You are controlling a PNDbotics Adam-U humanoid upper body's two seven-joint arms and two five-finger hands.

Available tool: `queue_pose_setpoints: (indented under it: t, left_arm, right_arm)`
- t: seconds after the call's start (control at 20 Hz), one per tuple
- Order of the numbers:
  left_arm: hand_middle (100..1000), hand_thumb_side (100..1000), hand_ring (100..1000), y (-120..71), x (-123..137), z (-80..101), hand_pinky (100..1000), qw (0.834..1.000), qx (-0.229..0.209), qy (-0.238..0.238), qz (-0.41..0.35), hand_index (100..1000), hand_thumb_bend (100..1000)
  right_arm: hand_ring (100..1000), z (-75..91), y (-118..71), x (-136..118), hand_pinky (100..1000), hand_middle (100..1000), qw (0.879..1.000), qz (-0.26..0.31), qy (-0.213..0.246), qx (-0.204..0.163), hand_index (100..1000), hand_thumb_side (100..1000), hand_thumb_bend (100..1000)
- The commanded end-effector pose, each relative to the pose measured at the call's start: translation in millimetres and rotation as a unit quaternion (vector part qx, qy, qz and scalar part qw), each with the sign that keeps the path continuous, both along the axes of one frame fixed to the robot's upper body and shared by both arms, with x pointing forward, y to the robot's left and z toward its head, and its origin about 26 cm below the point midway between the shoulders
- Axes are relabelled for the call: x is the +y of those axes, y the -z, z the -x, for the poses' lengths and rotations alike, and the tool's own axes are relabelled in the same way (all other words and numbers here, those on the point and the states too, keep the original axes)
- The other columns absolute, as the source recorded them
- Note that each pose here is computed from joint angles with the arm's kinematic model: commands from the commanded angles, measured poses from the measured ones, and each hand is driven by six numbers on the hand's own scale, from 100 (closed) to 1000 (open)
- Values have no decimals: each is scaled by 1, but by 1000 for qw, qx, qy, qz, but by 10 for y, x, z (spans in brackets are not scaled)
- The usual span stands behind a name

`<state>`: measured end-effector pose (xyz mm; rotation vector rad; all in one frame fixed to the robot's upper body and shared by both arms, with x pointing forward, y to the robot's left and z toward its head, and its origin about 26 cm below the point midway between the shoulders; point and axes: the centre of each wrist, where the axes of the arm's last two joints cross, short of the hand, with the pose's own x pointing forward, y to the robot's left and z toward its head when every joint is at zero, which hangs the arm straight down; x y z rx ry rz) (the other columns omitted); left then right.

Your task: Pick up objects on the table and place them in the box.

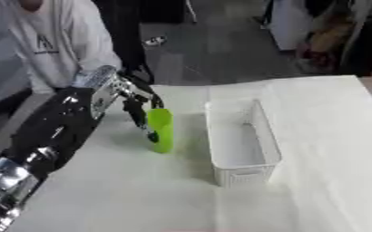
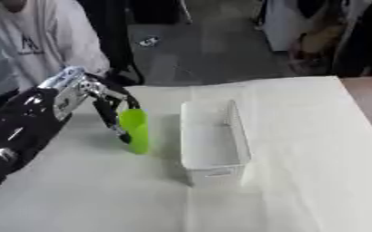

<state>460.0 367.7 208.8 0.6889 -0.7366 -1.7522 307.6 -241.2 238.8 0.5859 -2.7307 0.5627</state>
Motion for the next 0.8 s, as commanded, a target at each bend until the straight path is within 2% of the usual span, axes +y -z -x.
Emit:
queue_pose_setpoints:
  t: [0.05, 0.8]
  left_arm:
    - [871, 591, 483, -171, 24, -13, 417, 1000, 2, 16, -15, 994, 913]
    - [837, 590, 456, -53, -33, -41, 381, 999, 14, 30, -17, 987, 872]
  right_arm:
    - [454, 12, -91, -3, 305, 538, 1000, 3, -3, -14, 670, 619, 161]
    - [454, 8, -113, 8, 304, 538, 1000, 0, -6, -16, 670, 619, 164]
